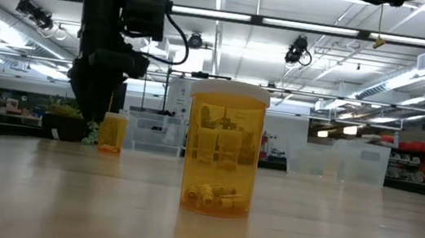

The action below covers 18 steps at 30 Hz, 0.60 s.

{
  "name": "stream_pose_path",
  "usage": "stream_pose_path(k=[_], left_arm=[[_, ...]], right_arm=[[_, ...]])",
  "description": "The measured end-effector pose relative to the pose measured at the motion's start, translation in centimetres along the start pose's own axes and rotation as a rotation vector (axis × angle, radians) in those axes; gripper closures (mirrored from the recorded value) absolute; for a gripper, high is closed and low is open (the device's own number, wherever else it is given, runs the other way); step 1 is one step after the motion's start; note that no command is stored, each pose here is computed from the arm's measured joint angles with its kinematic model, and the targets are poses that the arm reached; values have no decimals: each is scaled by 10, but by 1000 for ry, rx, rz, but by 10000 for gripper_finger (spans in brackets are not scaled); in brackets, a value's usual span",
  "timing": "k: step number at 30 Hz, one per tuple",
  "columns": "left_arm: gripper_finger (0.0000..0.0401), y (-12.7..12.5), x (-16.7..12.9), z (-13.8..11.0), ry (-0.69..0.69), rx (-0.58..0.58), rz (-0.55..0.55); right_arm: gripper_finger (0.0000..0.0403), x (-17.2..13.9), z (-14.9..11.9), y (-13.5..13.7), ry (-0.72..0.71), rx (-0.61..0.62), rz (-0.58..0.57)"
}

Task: Pick and place medicine bottles into bin by pill shape (circle, oval)
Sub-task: Put the big pill bottle into the left transparent bin

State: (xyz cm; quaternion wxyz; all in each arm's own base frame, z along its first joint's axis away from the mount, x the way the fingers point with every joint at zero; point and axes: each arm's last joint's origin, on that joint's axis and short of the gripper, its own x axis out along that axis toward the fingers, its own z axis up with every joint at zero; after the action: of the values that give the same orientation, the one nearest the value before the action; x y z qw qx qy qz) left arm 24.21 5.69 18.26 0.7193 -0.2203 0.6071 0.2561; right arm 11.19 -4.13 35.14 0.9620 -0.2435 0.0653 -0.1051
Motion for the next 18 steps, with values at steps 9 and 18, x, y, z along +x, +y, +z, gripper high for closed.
stream_pose_path(k=[9, 18], left_arm=[[105, -7, 20, 11, -28, -2, -3], [106, -6, 36, 17, -8, -17, 13]], right_arm=[[242, 0, 0, 0, 3, 1, 7], [242, 1, -1, 0, 7, 1, 10]])
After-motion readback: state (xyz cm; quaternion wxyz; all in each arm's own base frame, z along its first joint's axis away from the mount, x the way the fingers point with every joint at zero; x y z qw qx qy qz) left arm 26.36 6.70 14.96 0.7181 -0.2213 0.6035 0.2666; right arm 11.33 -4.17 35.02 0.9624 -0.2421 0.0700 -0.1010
